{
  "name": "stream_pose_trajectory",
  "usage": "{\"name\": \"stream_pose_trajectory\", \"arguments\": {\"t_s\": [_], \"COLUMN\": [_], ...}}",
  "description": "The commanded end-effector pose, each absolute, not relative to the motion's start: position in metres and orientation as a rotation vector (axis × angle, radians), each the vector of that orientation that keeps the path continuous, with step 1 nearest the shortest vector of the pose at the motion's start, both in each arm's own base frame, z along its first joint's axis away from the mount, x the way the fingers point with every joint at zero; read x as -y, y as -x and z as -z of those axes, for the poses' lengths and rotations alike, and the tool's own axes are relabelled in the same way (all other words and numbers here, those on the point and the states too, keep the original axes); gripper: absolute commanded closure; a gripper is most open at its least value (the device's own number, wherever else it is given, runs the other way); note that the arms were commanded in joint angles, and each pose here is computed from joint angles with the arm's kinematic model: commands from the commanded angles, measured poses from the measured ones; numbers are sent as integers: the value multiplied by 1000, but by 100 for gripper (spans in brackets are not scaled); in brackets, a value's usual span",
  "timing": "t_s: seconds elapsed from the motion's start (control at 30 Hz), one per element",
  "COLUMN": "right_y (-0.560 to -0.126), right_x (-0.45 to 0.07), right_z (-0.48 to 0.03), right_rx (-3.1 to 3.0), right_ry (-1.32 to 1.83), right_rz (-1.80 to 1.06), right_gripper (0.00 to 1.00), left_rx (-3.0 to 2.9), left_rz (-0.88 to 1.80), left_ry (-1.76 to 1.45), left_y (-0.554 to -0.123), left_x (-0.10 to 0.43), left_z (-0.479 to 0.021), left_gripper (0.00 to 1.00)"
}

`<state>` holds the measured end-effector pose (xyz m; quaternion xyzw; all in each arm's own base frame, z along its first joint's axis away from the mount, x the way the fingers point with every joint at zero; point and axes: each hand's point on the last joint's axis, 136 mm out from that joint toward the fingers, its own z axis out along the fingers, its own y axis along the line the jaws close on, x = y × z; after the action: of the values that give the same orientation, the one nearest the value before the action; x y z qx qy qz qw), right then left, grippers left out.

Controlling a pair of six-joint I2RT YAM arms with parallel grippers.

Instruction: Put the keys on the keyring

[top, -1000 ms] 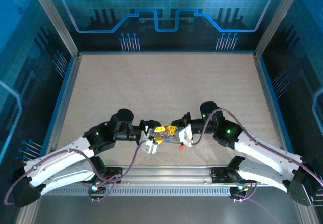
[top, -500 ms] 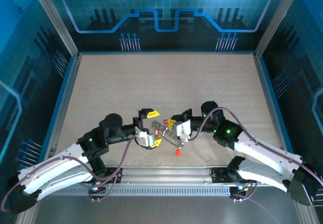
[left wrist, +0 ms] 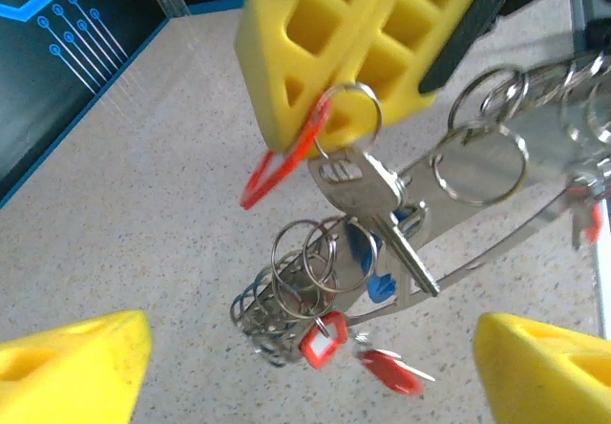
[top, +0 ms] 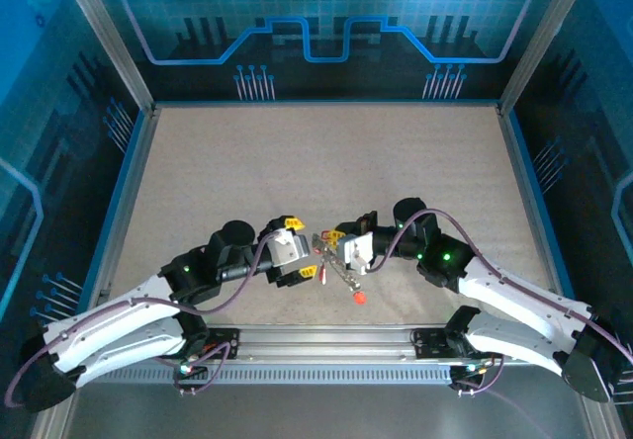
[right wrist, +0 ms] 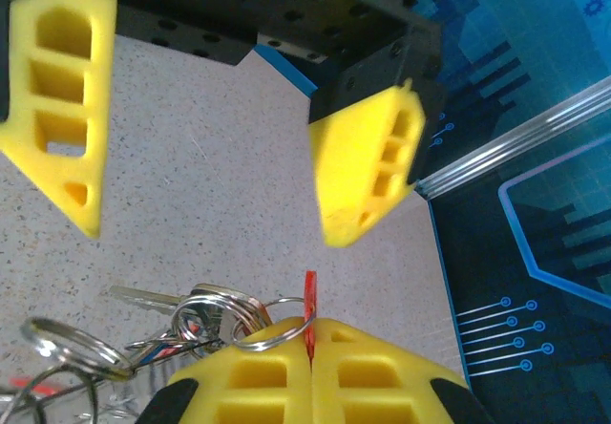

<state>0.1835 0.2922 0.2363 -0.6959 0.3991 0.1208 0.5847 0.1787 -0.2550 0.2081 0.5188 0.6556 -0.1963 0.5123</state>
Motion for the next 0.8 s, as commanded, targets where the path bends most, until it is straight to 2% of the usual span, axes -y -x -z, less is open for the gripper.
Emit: {"name": "stream_pose_trajectory", "arguments": {"t_s": [0.0,0.1,0.17,0.27,0.37,0.53,0.77], "right_y": [-187,-188,-191,-193,-194,-190,-187], "right_x": [-297,-297,-296,-295,-296,-296,-292], "right_z": [-267,-266,-266,-267,-267,-270,-272], "right_rx": [-897,-914,-925,-937,-936,-916,-912], "right_ry": [1551,1547,1541,1531,1528,1532,1525], "right_rz": [-271,-271,-262,-252,-253,-264,-259], "right_gripper": [100,100,100,100,100,100,100], "left_rx": [-1536,-1489,-1482,-1493,-1484,-1502,-1543], "left_rz": [461,435,439,481,532,510,448], "left_ry": [-1202,-1208,-1201,-1195,-1182,-1168,-1147], "left_y": [-182,-182,-181,-178,-175,-180,-189], "left_x": [259,262,264,272,279,278,274], "left_z": [-223,-227,-228,-225,-223,-216,-212], "left_gripper": [23,35,39,40,37,38,54]}}
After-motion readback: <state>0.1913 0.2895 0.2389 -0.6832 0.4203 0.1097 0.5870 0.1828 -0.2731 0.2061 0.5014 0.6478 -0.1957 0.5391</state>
